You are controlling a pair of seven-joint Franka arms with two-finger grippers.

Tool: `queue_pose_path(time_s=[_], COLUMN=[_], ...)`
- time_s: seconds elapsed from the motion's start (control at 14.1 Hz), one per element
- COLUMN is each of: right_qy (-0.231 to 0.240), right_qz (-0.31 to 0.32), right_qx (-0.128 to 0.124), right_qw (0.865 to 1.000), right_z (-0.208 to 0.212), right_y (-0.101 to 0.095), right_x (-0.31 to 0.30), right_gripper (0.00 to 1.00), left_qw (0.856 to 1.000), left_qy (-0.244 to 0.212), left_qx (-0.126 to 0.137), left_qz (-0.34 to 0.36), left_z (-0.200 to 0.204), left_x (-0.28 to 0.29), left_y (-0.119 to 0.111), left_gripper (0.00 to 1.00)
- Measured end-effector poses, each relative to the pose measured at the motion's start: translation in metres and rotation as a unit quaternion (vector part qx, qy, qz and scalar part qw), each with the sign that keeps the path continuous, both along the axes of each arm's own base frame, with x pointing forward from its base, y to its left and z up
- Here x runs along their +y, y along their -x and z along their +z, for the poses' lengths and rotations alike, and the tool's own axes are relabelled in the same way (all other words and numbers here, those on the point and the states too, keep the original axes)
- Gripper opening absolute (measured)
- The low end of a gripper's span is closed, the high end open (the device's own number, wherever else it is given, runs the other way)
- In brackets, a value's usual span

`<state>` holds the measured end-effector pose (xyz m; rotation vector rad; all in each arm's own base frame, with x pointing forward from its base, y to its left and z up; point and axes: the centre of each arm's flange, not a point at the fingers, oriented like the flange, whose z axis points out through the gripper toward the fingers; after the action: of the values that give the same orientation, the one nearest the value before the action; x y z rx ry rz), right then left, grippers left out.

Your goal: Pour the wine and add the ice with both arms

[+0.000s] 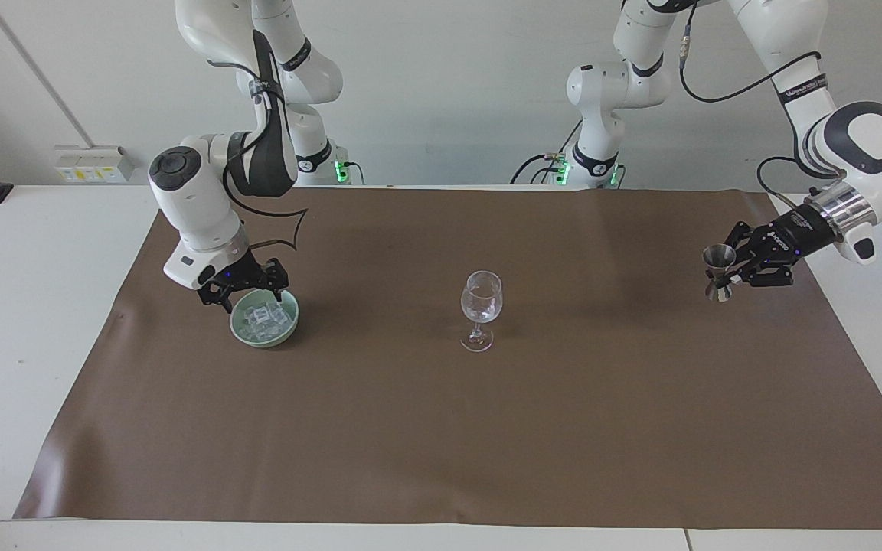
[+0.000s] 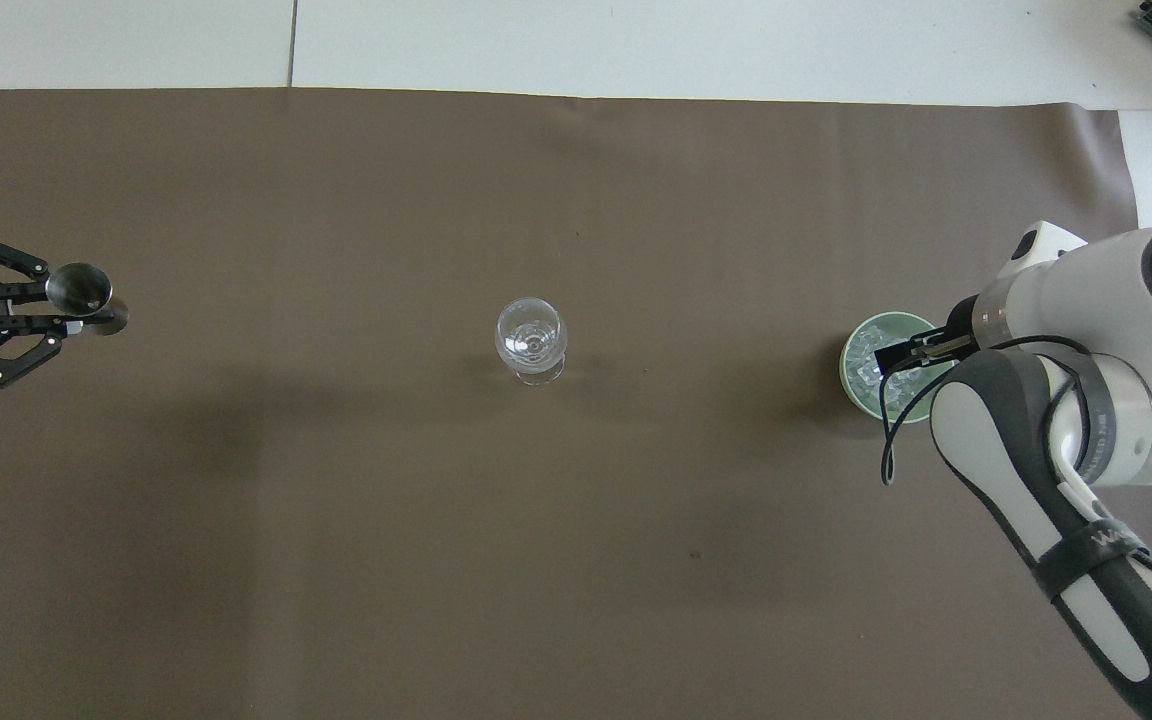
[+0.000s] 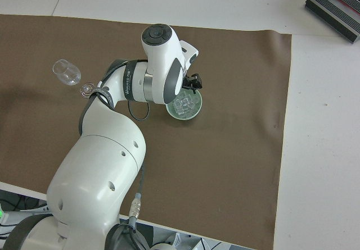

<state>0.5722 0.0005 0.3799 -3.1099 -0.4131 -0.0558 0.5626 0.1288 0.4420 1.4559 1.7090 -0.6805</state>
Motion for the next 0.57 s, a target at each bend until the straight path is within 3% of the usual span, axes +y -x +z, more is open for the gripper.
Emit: queue_pose_path(time_s=[0.28, 0.42, 0.5, 0.57], right_qy=[0.013, 0.014, 0.014, 0.014], right_qz=[0.011, 0.011, 0.012, 0.012], right_qx=[0.005, 0.008, 0.008, 0.008], right_qw=[1.0, 1.0, 1.0, 1.0], right_z=[-0.015, -0.019, -0.02, -0.022], right_y=[0.003, 0.005, 0.005, 0.006], right_x=[-0.001, -0.001, -0.001, -0.001], right_gripper=[1.0, 0.89, 0.89, 0.8], left_qw=[0.997, 0.995, 0.993, 0.992], left_qy=[0.05, 0.071, 0.079, 0.086], left_qx=[0.017, 0.016, 0.017, 0.018], left_qz=[0.053, 0.074, 0.084, 0.095], left_z=[-0.03, -0.037, -0.041, -0.046], left_x=[0.022, 0.022, 0.022, 0.023], left_y=[0.008, 0.006, 0.007, 0.008], left_gripper=[0.21, 0.21, 0.21, 0.21])
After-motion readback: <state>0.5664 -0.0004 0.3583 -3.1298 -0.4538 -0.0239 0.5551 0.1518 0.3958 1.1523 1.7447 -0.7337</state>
